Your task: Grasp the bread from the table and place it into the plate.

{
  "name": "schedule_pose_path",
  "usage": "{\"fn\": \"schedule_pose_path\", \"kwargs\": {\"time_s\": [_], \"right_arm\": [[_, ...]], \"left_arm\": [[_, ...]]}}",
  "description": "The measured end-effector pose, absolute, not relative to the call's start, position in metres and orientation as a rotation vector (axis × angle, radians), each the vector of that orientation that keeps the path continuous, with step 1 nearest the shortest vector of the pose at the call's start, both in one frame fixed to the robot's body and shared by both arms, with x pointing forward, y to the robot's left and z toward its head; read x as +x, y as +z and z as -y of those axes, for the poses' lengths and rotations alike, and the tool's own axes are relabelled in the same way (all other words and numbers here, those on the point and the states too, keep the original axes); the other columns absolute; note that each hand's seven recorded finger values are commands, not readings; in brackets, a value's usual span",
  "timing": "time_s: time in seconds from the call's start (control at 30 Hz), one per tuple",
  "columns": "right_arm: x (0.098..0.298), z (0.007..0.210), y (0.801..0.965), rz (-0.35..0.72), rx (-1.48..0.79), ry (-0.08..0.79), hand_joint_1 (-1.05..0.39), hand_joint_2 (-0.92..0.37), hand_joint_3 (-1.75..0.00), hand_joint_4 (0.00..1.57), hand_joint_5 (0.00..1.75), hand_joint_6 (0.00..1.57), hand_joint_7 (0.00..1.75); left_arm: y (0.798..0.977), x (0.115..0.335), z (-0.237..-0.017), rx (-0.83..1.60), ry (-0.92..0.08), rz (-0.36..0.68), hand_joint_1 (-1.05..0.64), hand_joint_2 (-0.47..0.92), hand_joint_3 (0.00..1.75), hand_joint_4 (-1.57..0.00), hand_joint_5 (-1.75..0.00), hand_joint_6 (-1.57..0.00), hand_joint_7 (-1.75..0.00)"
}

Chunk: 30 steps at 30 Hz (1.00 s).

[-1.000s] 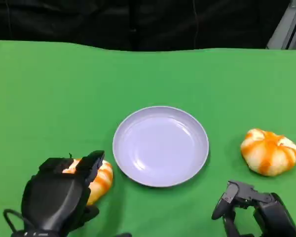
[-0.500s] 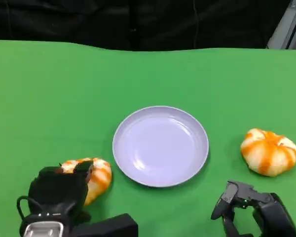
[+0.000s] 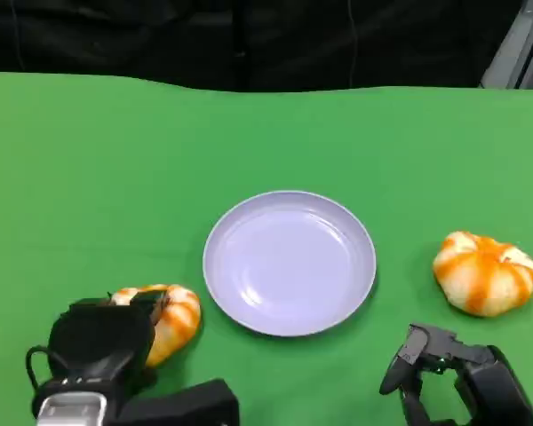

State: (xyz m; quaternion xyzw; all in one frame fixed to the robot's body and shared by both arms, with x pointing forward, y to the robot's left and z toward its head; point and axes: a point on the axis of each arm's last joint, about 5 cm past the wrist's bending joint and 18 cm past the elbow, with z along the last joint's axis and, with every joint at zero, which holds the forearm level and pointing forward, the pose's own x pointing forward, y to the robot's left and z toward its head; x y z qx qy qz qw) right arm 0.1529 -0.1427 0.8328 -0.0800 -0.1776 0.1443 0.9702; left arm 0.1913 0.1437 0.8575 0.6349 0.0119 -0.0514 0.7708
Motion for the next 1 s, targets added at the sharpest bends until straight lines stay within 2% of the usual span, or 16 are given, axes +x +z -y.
{"fn": "schedule_pose_path", "kwargs": {"time_s": [0.03, 0.13, 0.4, 0.47, 0.53, 0.7, 0.8, 1.0], "right_arm": [[0.153, 0.143, 0.833, 0.359, -0.161, 0.292, -0.55, -0.33, -1.49, 0.87, 1.75, 0.8, 1.5], [0.153, 0.143, 0.833, 0.359, -0.16, 0.291, -0.55, -0.33, -1.49, 0.87, 1.75, 0.8, 1.5], [0.153, 0.143, 0.834, 0.361, -0.161, 0.292, -0.54, -0.33, -1.5, 0.89, 1.75, 0.81, 1.5], [0.153, 0.143, 0.834, 0.361, -0.161, 0.292, -0.55, -0.32, -1.5, 0.88, 1.75, 0.81, 1.5], [0.154, 0.143, 0.834, 0.361, -0.161, 0.292, -0.55, -0.32, -1.5, 0.88, 1.75, 0.81, 1.5], [0.154, 0.143, 0.834, 0.354, -0.162, 0.291, -0.54, -0.32, -1.51, 0.88, 1.75, 0.81, 1.5], [0.154, 0.143, 0.834, 0.353, -0.162, 0.291, -0.54, -0.32, -1.51, 0.87, 1.75, 0.8, 1.5], [0.154, 0.143, 0.833, 0.349, -0.16, 0.292, -0.53, -0.31, -1.52, 0.87, 1.75, 0.8, 1.5]], "left_arm": [[0.854, 0.19, -0.146, 1.351, -0.078, 0.035, -0.17, 0.72, 0.69, -0.89, -1.49, -1.05, -0.7], [0.847, 0.184, -0.152, 1.286, -0.01, 0.176, -0.16, 0.67, 0.79, -0.89, -1.6, -1.04, -0.8], [0.845, 0.181, -0.159, 1.252, 0.053, 0.273, -0.15, 0.57, 0.88, -0.93, -1.63, -1.03, -0.91], [0.845, 0.18, -0.16, 1.251, 0.058, 0.282, -0.14, 0.53, 0.87, -0.88, -1.72, -0.91, -1.23], [0.844, 0.179, -0.161, 1.246, 0.083, 0.301, -0.14, 0.52, 0.87, -0.88, -1.74, -0.87, -1.34], [0.844, 0.178, -0.163, 1.232, 0.129, 0.35, -0.14, 0.51, 0.87, -0.88, -1.75, -0.85, -1.39], [0.846, 0.178, -0.162, 1.219, 0.144, 0.375, -0.12, 0.47, 0.98, -0.9, -1.75, -0.83, -1.45], [0.856, 0.186, -0.155, 1.177, 0.195, 0.497, -0.14, 0.36, 1.15, -0.94, -1.75, -0.85, -1.45]]}}
